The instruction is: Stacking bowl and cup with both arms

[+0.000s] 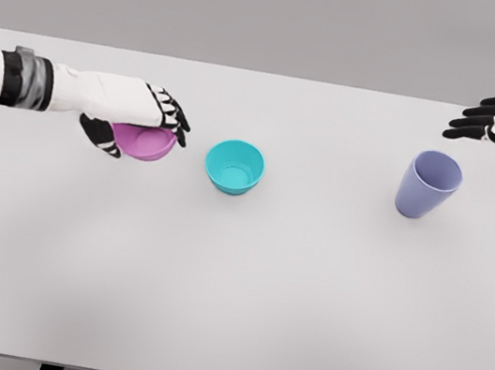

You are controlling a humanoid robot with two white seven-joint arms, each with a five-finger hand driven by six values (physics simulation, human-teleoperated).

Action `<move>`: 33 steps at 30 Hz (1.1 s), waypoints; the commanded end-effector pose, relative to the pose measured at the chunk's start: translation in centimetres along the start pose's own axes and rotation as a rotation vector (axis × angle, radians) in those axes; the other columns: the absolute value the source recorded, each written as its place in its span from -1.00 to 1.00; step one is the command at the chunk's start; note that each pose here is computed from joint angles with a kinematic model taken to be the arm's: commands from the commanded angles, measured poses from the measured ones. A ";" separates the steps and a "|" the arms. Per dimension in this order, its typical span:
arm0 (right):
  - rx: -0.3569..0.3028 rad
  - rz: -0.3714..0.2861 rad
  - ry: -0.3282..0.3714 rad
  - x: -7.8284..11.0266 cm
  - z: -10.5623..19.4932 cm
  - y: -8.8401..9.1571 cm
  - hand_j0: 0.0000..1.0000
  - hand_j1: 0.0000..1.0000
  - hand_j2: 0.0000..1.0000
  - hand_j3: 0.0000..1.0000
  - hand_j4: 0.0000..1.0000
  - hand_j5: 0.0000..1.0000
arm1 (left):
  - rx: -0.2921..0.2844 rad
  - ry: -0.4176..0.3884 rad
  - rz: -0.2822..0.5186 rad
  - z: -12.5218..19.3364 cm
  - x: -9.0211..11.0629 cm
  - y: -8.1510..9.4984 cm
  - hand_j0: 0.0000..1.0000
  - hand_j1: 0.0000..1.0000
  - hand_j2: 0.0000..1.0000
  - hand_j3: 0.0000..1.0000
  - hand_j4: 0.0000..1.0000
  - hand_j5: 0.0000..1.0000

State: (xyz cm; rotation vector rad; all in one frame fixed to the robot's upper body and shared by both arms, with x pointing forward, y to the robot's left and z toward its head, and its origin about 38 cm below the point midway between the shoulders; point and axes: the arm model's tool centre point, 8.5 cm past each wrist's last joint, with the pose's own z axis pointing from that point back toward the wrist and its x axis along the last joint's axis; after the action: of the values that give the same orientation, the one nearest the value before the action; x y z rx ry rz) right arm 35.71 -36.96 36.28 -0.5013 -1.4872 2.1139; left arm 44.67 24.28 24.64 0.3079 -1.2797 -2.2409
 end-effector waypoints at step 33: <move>0.150 -0.045 0.003 -3.2 -5.6 4.2 1.00 1.00 1.00 1.00 1.00 1.00 | 0.042 -0.141 -0.049 -8.8 4.4 3.3 0.53 0.53 0.53 0.53 0.53 0.53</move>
State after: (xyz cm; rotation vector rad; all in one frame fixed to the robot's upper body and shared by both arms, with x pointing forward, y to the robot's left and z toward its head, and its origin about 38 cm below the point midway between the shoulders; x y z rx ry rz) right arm 40.36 -35.41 31.08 -0.4229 -1.3228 2.1887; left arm 45.81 14.33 23.40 0.2061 -1.4097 -2.3210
